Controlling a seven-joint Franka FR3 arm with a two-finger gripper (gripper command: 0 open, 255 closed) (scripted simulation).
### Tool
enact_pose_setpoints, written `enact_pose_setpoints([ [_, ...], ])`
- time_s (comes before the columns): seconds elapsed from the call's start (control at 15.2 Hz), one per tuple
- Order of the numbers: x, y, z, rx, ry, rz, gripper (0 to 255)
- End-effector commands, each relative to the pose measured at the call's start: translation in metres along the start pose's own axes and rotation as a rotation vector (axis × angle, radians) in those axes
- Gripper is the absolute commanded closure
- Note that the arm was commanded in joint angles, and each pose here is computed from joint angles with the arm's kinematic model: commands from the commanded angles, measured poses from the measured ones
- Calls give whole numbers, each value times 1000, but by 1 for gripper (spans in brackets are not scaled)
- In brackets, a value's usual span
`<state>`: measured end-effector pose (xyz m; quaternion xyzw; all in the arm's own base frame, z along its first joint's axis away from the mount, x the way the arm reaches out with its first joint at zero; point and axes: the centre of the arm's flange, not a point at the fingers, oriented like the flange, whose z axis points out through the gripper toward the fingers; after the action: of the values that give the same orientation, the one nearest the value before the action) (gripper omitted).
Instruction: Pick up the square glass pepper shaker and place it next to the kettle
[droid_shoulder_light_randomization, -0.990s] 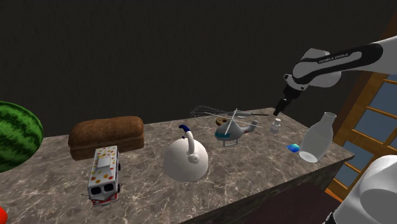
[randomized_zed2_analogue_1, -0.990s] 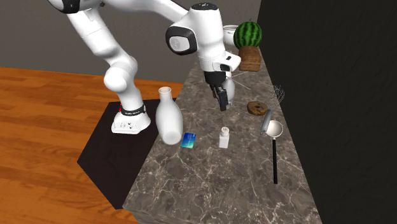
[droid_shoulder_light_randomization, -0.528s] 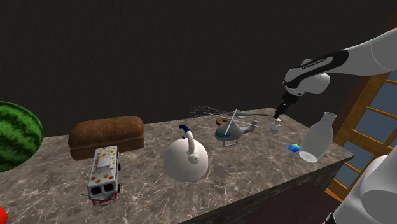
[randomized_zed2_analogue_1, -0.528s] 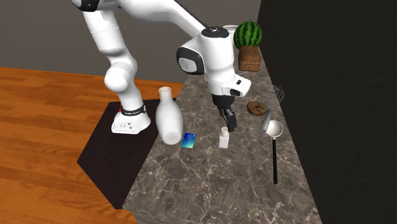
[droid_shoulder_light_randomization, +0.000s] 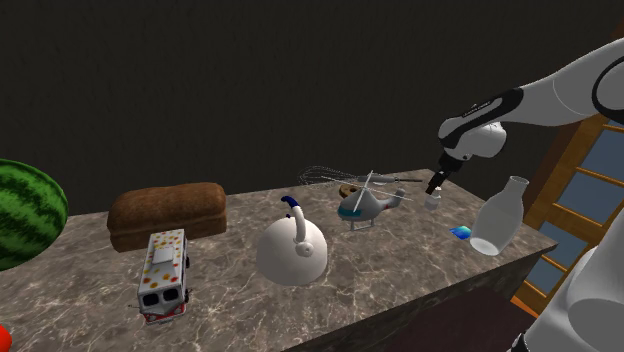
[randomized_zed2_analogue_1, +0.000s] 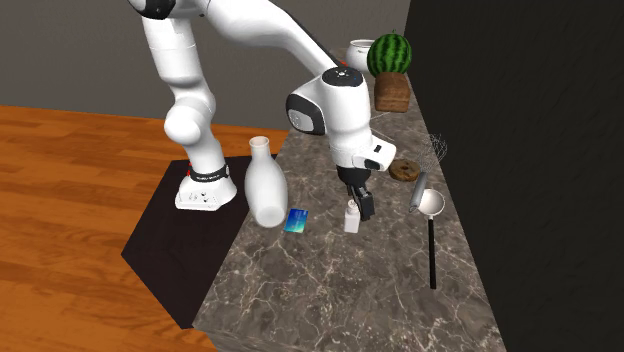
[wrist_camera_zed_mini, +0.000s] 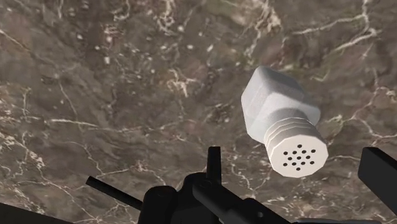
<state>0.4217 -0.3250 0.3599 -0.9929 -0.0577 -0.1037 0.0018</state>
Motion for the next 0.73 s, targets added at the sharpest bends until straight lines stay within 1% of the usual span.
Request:
enact_pose_setpoints([
  [0.0,0,0,2,0,0,0,0],
  [0.33,0,0,2,0,0,0,0],
  [0.4,0,0,2,0,0,0,255],
  [0.66,0,0,2,0,0,0,255],
])
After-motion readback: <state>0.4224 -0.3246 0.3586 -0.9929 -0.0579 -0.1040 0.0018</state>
